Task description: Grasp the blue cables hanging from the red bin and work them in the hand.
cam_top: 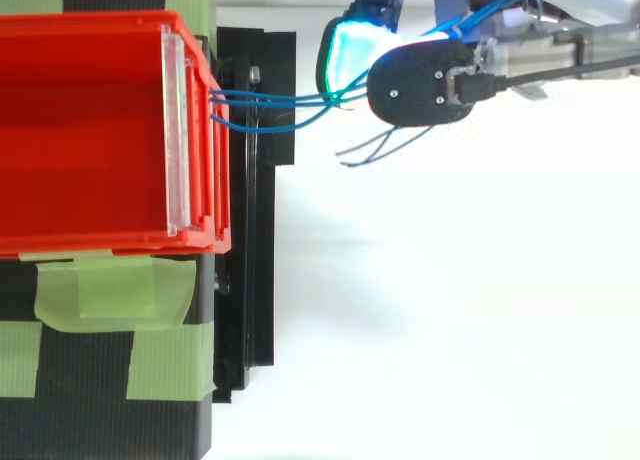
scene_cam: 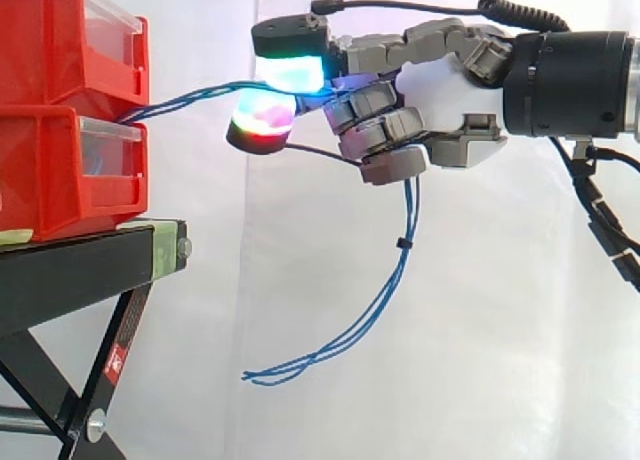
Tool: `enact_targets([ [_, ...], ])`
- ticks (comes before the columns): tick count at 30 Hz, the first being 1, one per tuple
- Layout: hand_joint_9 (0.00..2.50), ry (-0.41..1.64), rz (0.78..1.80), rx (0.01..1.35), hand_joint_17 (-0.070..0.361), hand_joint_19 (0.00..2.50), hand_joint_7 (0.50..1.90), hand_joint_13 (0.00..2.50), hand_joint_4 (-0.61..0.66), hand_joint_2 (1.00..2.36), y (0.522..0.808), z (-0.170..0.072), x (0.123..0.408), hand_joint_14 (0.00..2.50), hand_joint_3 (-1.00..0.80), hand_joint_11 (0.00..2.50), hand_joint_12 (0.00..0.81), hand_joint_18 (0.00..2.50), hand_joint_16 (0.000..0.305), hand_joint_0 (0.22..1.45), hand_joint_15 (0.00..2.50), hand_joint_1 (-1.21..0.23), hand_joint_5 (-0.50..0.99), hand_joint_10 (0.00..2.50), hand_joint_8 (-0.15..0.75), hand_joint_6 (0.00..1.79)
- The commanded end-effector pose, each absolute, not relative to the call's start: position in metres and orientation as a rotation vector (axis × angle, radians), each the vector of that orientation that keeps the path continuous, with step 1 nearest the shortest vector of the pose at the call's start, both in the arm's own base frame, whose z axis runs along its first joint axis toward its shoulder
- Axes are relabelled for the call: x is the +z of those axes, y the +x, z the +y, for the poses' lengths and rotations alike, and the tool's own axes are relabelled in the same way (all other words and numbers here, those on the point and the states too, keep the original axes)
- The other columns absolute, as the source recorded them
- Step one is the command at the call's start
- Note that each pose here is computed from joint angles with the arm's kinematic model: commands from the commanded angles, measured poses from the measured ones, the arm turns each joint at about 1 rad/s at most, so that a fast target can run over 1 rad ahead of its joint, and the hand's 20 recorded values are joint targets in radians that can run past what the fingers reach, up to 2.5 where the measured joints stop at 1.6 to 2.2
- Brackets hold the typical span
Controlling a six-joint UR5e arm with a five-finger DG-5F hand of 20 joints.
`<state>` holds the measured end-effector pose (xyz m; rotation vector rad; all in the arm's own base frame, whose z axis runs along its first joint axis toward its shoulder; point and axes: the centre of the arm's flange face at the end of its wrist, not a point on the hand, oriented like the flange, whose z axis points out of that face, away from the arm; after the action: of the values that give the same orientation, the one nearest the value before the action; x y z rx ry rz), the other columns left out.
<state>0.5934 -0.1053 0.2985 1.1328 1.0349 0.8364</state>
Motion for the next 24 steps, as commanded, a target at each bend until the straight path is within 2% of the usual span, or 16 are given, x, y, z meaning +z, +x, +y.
enact_targets([
  [1, 0.49, 1.133, 1.033, 0.837, 0.115, 1.64, 1.32, 0.85, 0.24, 1.02, 0.5938, -0.1054, 0.2991, 2.5, -0.5, 2.5, 0.46, 1.49, 0.051, 0.86, 1.57, -0.58, 0.34, 2.5, 0.424, 0.1],
  [2, 0.5, 1.134, 1.034, 0.835, 0.115, 1.61, 1.33, 0.85, 0.25, 1.01, 0.5933, -0.1056, 0.2984, 2.5, -0.74, 2.5, 0.463, 1.5, 0.051, 0.84, 1.58, -0.55, 0.35, 2.5, 0.421, 0.06],
  [3, 0.5, 1.134, 1.034, 0.835, 0.114, 1.63, 1.34, 0.85, 0.24, 1.01, 0.5933, -0.1056, 0.2984, 2.5, -0.69, 2.5, 0.46, 1.5, 0.051, 0.89, 1.56, -0.53, 0.36, 2.5, 0.423, 0.02],
  [6, 0.53, 1.133, 1.035, 0.836, 0.13, 1.3, 1.32, 0.89, 0.28, 1.0, 0.5933, -0.1055, 0.2984, 2.5, 0.23, 2.5, 0.474, 1.44, 0.058, 1.06, 1.5, -0.6, 0.39, 2.5, 0.426, 0.0],
  [8, 0.53, 1.133, 1.032, 0.835, 0.143, 1.22, 1.3, 0.91, 0.31, 1.3, 0.5934, -0.1056, 0.2986, 2.5, 0.15, 2.5, 0.479, 1.46, 0.064, 0.96, 1.49, -0.57, 0.41, 2.5, 0.429, 0.0],
  [9, 0.53, 1.133, 1.032, 0.835, 0.146, 1.26, 1.29, 0.92, 0.34, 1.21, 0.5934, -0.1056, 0.2986, 2.5, 0.1, 2.5, 0.481, 1.49, 0.065, 0.96, 1.5, -0.59, 0.41, 2.5, 0.425, 0.0],
  [10, 0.53, 1.133, 1.033, 0.837, 0.142, 1.38, 1.22, 0.91, 0.36, 1.01, 0.5935, -0.1054, 0.2986, 2.5, -0.22, 2.5, 0.482, 1.53, 0.063, 0.93, 1.55, -0.6, 0.39, 2.5, 0.427, 0.01],
  [12, 0.5, 1.133, 1.033, 0.837, 0.116, 1.63, 1.17, 0.85, 0.35, 1.02, 0.5935, -0.1054, 0.2986, 2.5, -0.57, 2.5, 0.468, 1.49, 0.052, 0.86, 1.62, -0.55, 0.37, 2.5, 0.416, 0.01],
  [13, 0.5, 1.132, 1.033, 0.834, 0.117, 1.62, 1.14, 0.85, 0.36, 1.02, 0.5934, -0.1056, 0.2986, 2.5, -0.6, 2.5, 0.464, 1.49, 0.052, 0.87, 1.58, -0.54, 0.38, 2.5, 0.414, 0.01],
  [15, 0.52, 1.131, 1.034, 0.833, 0.129, 1.26, 1.13, 0.88, 0.37, 1.0, 0.5934, -0.1056, 0.2986, 2.5, 0.19, 2.5, 0.472, 1.42, 0.058, 1.06, 1.5, -0.61, 0.39, 2.5, 0.415, 0.01],
  [16, 0.52, 1.129, 1.032, 0.834, 0.134, 1.2, 1.15, 0.88, 0.36, 1.08, 0.594, -0.1055, 0.2994, 2.5, 0.28, 2.5, 0.471, 1.41, 0.059, 1.05, 1.49, -0.61, 0.42, 2.5, 0.409, 0.01],
  [18, 0.53, 1.127, 1.036, 0.831, 0.136, 1.19, 1.14, 0.89, 0.35, 1.24, 0.5936, -0.1054, 0.2987, 2.5, 0.2, 2.5, 0.475, 1.43, 0.06, 0.99, 1.5, -0.59, 0.42, 2.5, 0.422, 0.01],
  [19, 0.52, 1.127, 1.035, 0.832, 0.138, 1.3, 1.13, 0.9, 0.37, 1.0, 0.5939, -0.1061, 0.2994, 2.5, 0.15, 2.5, 0.476, 1.48, 0.061, 1.03, 1.52, -0.63, 0.41, 2.5, 0.416, 0.01],
  [21, 0.5, 1.126, 1.037, 0.832, 0.121, 1.56, 1.1, 0.87, 0.35, 1.02, 0.5938, -0.106, 0.2993, 2.5, -0.31, 2.5, 0.471, 1.51, 0.054, 0.94, 1.59, -0.6, 0.38, 2.5, 0.411, 0.01],
  [22, 0.5, 1.128, 1.039, 0.831, 0.114, 1.59, 1.07, 0.86, 0.34, 1.02, 0.5933, -0.1061, 0.2984, 2.5, -0.37, 2.5, 0.466, 1.5, 0.051, 0.97, 1.56, -0.59, 0.37, 2.5, 0.409, 0.01],
  [24, 0.49, 1.127, 1.038, 0.832, 0.116, 1.27, 1.05, 0.85, 0.35, 1.01, 0.5934, -0.1061, 0.2986, 2.5, 0.14, 2.5, 0.469, 1.36, 0.052, 1.08, 1.49, -0.63, 0.37, 2.5, 0.398, 0.01],
])
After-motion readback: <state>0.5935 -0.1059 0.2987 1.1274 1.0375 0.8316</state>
